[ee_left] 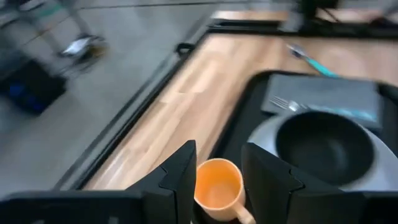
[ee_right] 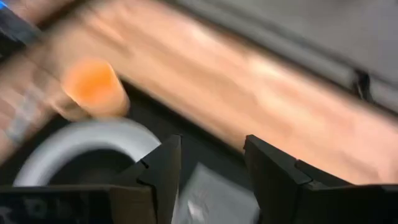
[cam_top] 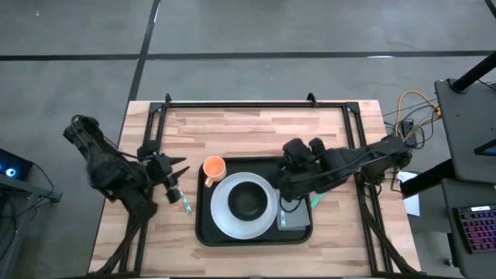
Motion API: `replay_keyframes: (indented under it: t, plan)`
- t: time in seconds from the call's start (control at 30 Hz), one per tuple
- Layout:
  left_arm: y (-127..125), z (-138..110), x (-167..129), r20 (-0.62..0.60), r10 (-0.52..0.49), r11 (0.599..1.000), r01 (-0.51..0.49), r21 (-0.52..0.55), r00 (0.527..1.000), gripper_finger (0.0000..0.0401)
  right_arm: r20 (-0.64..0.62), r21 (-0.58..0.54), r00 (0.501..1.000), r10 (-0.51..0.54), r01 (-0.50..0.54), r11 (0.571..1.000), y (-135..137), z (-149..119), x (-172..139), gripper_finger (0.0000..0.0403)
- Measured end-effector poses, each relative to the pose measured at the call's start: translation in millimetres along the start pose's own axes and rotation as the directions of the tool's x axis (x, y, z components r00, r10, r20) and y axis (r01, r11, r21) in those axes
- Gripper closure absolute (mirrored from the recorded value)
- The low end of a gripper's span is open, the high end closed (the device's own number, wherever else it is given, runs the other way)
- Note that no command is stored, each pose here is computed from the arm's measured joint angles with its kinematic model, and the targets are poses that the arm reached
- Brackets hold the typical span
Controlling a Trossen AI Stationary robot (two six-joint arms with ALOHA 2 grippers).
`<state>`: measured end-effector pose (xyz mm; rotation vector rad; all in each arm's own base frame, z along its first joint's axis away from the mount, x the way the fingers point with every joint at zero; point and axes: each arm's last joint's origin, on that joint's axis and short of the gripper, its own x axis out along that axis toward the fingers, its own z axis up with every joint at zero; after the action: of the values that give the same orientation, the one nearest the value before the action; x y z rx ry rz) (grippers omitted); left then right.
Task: Set up tray
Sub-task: Put the green knife to the right of the green fork on the gray napkin
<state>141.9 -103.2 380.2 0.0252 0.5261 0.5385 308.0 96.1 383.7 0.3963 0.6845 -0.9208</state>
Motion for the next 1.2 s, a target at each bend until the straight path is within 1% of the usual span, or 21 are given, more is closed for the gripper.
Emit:
replay_keyframes:
  t: [0.07, 0.1, 0.17, 0.23, 0.37, 0.47, 0.53, 0.67, 0.77, 0.8, 0.83, 0.97, 1.07, 1.13, 1.2]
  plan:
    - [-2.8, -12.5, 12.5, 0.001, 0.064, 0.993, -0.064, -0.098, 0.998, 0.0291, 0.089, -0.02, 0.996, 0.031, -0.03, 0.999, -4.1, 11.0, -10.5, 0.0231]
    - [-3.7, -19.2, 18.8, -0.011, 0.089, 0.986, -0.09, -0.143, 0.996, 0.0291, 0.117, -0.053, 0.993, 0.02, -0.014, 0.999, -7.8, 13.7, -13.6, 0.0228]
    - [-4.1, -32.0, 30.2, -0.038, 0.132, 0.969, -0.137, -0.204, 0.99, 0.0291, 0.168, -0.083, 0.986, 0.016, -0.002, 0.997, -10.6, 19.8, -18.7, 0.0222]
    - [-3.0, -42.3, 39.4, -0.069, 0.17, 0.951, -0.182, -0.25, 0.983, 0.0291, 0.189, -0.119, 0.982, 0.007, 0.015, 0.993, -13.5, 22.0, -20.8, 0.0217]
    - [0.3, -57.3, 52.6, -0.095, 0.231, 0.906, -0.25, -0.341, 0.968, 0.0291, 0.191, -0.154, 0.981, 0.018, 0.012, 0.988, -17.4, 24.7, -25.3, 0.0212]
    - [1.1, -66.7, 60.1, -0.139, 0.254, 0.838, -0.29, -0.463, 0.957, 0.0291, 0.165, -0.184, 0.986, 0.015, 0.016, 0.983, -19.0, 23.0, -24.6, 0.0211]
    - [1.0, -74.0, 63.9, -0.178, 0.256, 0.795, -0.312, -0.521, 0.95, 0.0291, 0.147, -0.204, 0.989, 0.007, 0.023, 0.979, -19.7, 21.0, -23.2, 0.0211]
    - [2.6, -86.8, 70.2, -0.267, 0.264, 0.714, -0.373, -0.593, 0.927, 0.0291, 0.119, -0.241, 0.993, -0.012, 0.041, 0.97, -22.6, 18.4, -22.1, 0.0211]
    - [0.8, -96.5, 74.4, -0.399, 0.234, 0.63, -0.451, -0.633, 0.887, 0.0291, 0.109, -0.306, 0.994, -0.013, 0.045, 0.951, -22.3, 17.0, -20.9, 0.0211]
    - [-1.9, -99.0, 75.9, -0.438, 0.217, 0.605, -0.472, -0.641, 0.873, 0.0291, 0.109, -0.328, 0.994, -0.013, 0.048, 0.944, -22.2, 17.0, -20.9, 0.0211]
    - [-5.4, -100.5, 77.7, -0.458, 0.201, 0.59, -0.48, -0.649, 0.866, 0.0291, 0.11, -0.349, 0.994, -0.013, 0.051, 0.936, -22.4, 17.1, -20.9, 0.0211]
    - [-19.6, -97.8, 82.5, -0.506, 0.172, 0.575, -0.503, -0.645, 0.845, 0.0291, 0.125, -0.434, 0.992, -0.017, 0.07, 0.898, -23.8, 20.6, -21.5, 0.0211]
    - [-30.8, -92.8, 84.8, -0.554, 0.166, 0.552, -0.543, -0.633, 0.816, 0.0291, 0.143, -0.468, 0.99, -0.018, 0.084, 0.88, -25.1, 24.6, -23.2, 0.0211]
    - [-37.1, -90.2, 86.5, -0.577, 0.182, 0.557, -0.567, -0.607, 0.796, 0.0291, 0.148, -0.504, 0.989, -0.013, 0.087, 0.859, -25.7, 26.4, -25.0, 0.0211]
    - [-44.2, -89.5, 89.2, -0.601, 0.192, 0.576, -0.585, -0.571, 0.776, 0.0291, 0.151, -0.542, 0.989, -0.009, 0.091, 0.835, -25.9, 27.3, -26.4, 0.0211]
